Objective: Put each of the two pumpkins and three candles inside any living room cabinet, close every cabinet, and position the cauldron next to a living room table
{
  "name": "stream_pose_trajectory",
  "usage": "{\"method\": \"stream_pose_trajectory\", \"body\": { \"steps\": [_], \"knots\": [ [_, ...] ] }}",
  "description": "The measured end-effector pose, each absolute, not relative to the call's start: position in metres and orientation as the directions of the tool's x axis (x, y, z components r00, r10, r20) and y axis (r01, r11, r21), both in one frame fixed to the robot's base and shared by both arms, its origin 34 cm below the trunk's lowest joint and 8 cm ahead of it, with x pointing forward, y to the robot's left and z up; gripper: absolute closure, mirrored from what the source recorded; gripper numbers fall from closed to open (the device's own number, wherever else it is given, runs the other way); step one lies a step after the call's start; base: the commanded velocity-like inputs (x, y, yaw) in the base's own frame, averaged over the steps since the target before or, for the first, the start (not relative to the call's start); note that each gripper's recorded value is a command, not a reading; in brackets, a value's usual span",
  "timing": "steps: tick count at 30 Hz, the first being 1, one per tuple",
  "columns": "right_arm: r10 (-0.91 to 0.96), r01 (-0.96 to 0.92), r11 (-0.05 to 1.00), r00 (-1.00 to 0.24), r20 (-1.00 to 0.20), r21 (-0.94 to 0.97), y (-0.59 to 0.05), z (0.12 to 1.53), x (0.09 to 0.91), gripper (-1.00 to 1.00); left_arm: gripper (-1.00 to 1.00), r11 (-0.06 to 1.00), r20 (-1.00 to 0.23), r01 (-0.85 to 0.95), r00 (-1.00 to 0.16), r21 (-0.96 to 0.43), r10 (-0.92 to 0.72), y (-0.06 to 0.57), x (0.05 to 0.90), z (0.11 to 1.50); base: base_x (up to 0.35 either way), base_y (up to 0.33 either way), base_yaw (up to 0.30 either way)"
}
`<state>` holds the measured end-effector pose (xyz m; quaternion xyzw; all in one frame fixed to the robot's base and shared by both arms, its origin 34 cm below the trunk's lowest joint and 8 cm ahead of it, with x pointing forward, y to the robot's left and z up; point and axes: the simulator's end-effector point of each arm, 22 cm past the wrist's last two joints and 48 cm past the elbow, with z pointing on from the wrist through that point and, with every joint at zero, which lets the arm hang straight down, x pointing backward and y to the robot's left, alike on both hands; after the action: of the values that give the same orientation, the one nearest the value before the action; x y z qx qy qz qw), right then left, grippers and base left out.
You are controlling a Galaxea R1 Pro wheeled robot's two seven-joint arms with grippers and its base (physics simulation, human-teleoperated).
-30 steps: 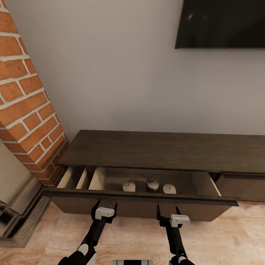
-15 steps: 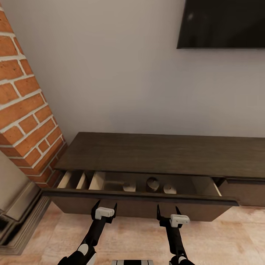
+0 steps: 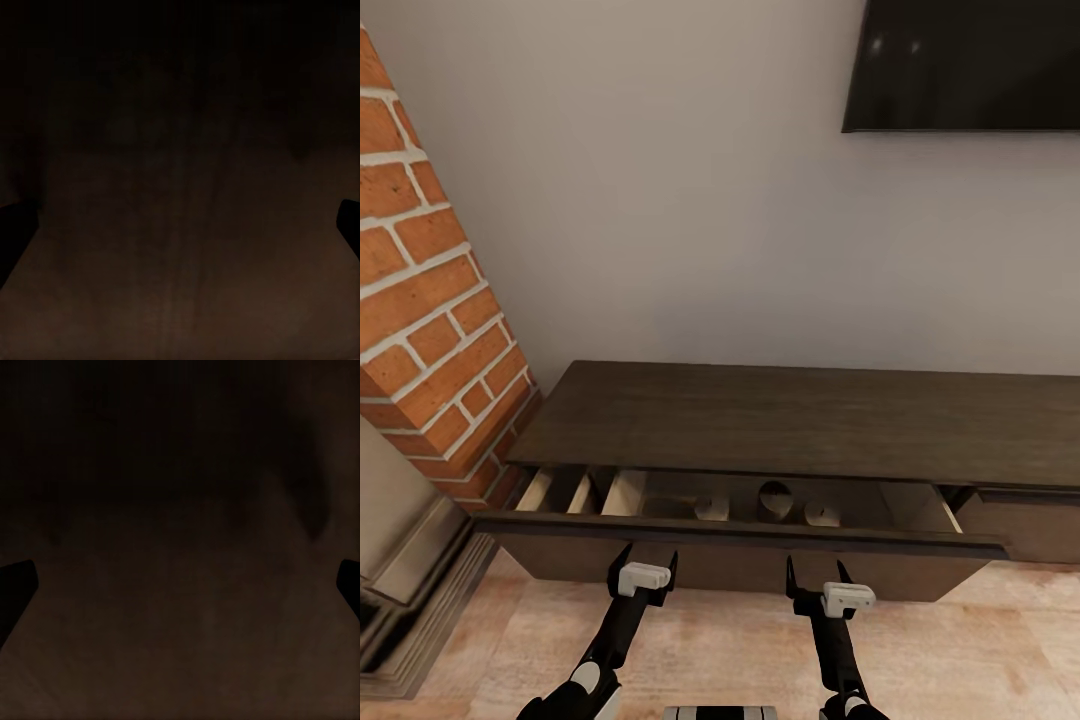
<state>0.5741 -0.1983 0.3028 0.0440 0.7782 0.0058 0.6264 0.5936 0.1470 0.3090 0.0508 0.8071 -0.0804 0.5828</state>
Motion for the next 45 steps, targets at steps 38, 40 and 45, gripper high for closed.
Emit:
{"method": "stream_pose_trajectory", "body": {
  "steps": [38,40,45],
  "knots": [
    [0.076,0.062,0.996,-0.211,-0.975,0.064,-0.1986,0.3031,0.5743,-1.00,-1.00,0.981,-0.949,0.181,-0.314,-0.068,-0.008,0.1460,0.5932,0.3091,0.089,0.000,0.000],
    [0.076,0.062,0.996,-0.211,-0.975,0.064,-0.1986,0.3031,0.5743,-1.00,-1.00,0.981,-0.949,0.180,-0.314,-0.069,-0.009,0.1461,0.5932,0.3092,0.090,0.000,0.000],
    [0.076,0.061,0.996,-0.211,-0.974,0.064,-0.1984,0.3029,0.5741,-1.00,-1.00,0.982,-0.949,0.178,-0.314,-0.071,-0.011,0.1465,0.5936,0.3094,0.050,0.000,0.000]
  ]
}}
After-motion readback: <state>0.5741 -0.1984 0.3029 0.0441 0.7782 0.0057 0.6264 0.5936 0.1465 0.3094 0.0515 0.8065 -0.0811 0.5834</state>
